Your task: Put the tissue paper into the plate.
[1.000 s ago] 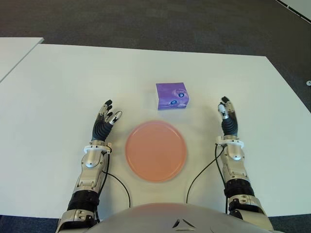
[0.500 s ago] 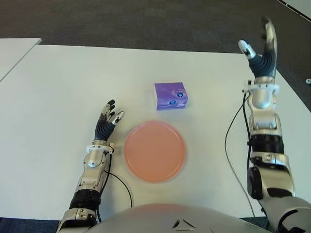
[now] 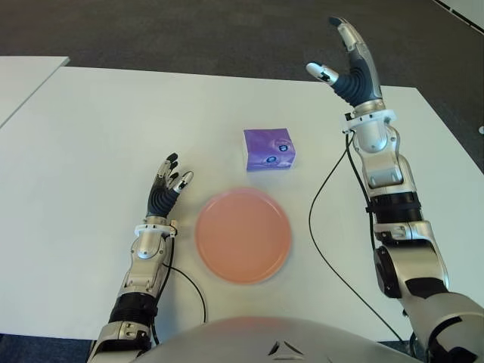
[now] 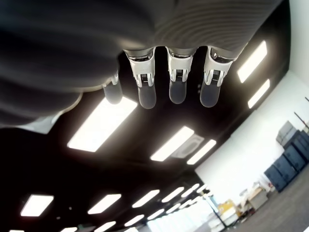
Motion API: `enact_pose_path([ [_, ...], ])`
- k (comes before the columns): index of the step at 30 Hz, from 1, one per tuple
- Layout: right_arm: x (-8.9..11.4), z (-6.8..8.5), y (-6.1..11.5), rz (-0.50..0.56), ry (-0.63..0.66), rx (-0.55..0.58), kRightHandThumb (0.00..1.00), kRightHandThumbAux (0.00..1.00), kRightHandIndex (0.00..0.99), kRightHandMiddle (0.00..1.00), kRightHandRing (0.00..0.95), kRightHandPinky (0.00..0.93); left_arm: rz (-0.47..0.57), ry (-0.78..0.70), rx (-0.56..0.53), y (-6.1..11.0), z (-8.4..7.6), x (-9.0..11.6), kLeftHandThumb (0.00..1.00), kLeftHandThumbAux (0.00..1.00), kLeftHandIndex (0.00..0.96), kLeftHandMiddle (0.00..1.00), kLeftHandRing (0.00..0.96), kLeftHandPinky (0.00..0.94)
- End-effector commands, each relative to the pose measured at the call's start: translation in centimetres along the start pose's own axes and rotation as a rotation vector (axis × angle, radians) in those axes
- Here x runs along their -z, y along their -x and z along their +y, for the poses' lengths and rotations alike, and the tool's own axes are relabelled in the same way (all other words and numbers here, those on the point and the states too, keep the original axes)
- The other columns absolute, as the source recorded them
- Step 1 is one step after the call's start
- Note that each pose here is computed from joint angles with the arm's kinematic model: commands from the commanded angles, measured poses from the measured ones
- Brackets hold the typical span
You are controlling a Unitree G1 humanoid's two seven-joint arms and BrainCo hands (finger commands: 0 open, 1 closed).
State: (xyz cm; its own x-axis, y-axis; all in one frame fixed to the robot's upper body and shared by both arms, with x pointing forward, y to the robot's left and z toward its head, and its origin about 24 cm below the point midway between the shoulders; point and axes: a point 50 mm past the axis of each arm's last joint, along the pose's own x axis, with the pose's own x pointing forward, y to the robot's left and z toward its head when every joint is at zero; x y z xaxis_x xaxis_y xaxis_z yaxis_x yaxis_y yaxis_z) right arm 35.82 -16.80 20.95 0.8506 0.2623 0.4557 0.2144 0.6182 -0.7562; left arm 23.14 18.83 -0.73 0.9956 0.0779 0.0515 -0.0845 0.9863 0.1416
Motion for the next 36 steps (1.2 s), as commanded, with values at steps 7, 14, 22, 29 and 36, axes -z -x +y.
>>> enact_pose_path([
  [7, 0.3, 5.4, -0.8, -0.104, 0.17, -0.312, 0.533, 0.232, 0.0, 0.0, 0.0, 0.0, 0.04, -0.013, -0.006, 0.4, -0.3, 0.9, 0.322, 0.448, 0.0, 0.0, 0.0, 0.0],
  [14, 0.9, 8.7, 0.1, -0.193, 0.314, -0.404, 0.491, 0.205, 0.0, 0.0, 0.0, 0.0, 0.033, 0.007, -0.001, 0.4, -0.6, 0.8, 0.331, 0.436, 0.0, 0.0, 0.0, 0.0],
  [22, 1.5, 9.8, 0.5, -0.245, 0.422, -0.464, 0.406, 0.184, 0.0, 0.0, 0.0, 0.0, 0.026, 0.022, -0.003, 0.5, -0.5, 0.6, 0.332, 0.429, 0.0, 0.0, 0.0, 0.0],
  [29, 1.9, 10.4, 0.8, -0.269, 0.474, -0.507, 0.386, 0.201, 0.0, 0.0, 0.0, 0.0, 0.036, 0.018, -0.016, 0.7, -0.3, 0.8, 0.33, 0.43, 0.0, 0.0, 0.0, 0.0],
  [36, 2.1, 10.7, 1.0, -0.273, 0.503, -0.532, 0.385, 0.209, 0.0, 0.0, 0.0, 0.0, 0.04, 0.012, -0.028, 0.7, -0.2, 0.9, 0.329, 0.422, 0.0, 0.0, 0.0, 0.0],
])
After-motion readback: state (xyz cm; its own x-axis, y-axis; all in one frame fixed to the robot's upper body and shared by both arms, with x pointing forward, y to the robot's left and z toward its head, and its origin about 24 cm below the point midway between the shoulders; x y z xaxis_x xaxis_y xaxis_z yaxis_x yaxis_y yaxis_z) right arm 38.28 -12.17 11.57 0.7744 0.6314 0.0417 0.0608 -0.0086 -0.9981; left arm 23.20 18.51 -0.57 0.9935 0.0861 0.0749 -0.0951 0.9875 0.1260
